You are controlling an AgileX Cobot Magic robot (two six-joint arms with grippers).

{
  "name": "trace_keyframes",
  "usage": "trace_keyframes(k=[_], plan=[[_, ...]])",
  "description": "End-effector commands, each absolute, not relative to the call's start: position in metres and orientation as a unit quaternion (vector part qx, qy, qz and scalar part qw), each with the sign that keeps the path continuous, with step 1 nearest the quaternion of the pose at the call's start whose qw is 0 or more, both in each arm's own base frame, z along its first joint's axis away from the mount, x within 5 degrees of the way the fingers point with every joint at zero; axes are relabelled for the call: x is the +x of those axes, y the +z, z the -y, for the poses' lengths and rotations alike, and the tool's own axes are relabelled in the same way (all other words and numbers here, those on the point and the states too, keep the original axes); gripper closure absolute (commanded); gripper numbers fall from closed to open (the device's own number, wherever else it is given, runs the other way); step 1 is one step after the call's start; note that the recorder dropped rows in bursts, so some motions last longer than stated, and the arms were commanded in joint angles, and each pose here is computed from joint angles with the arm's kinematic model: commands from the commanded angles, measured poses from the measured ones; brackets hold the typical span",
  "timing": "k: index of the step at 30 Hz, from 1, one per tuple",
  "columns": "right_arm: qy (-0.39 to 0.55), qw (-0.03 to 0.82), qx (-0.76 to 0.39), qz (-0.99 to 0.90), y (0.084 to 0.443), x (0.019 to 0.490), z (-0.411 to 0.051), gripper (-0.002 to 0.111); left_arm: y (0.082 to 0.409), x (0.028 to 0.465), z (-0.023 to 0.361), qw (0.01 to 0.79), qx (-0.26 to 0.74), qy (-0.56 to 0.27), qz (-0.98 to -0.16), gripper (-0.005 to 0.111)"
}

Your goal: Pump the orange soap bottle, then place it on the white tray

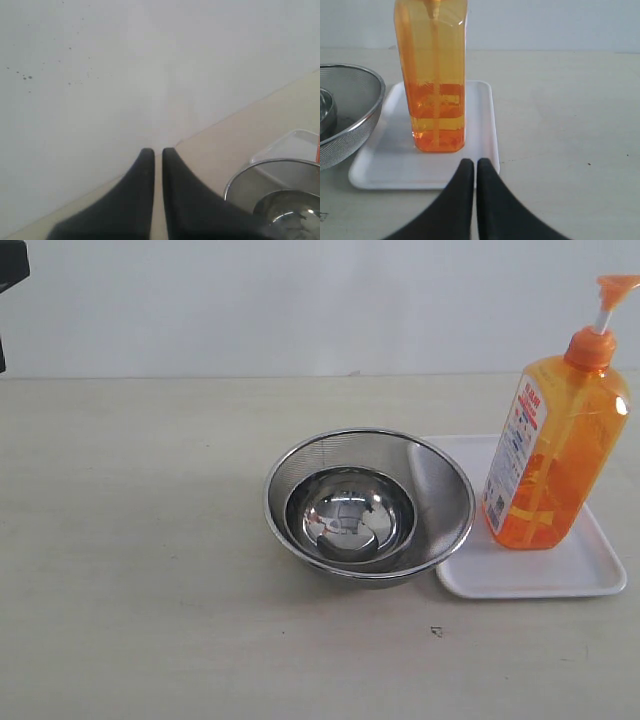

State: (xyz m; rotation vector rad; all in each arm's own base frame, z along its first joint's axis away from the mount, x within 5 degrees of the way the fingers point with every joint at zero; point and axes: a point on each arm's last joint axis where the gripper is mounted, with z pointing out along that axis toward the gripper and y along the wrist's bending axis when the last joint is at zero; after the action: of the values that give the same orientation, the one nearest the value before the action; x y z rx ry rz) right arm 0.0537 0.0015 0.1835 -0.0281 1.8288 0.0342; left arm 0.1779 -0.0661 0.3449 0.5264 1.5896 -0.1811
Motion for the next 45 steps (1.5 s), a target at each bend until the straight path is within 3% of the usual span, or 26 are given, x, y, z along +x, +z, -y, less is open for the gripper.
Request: trace_keyframes(k=[1,45], plan=[[0.014,0.612,-0.011,-0.791,0.1824,0.0535,-0.0013,0.108,0.3453,0.1769,0.0645,0.667,0.223,-0.083,-0.706,0.102],[0.006,0.611,-0.033,-0.791,0.1821,0.0534,-0.0027,0.108,0.3453,0.1769,0.0645,0.667,0.223,-0.083,-0.706,0.102]])
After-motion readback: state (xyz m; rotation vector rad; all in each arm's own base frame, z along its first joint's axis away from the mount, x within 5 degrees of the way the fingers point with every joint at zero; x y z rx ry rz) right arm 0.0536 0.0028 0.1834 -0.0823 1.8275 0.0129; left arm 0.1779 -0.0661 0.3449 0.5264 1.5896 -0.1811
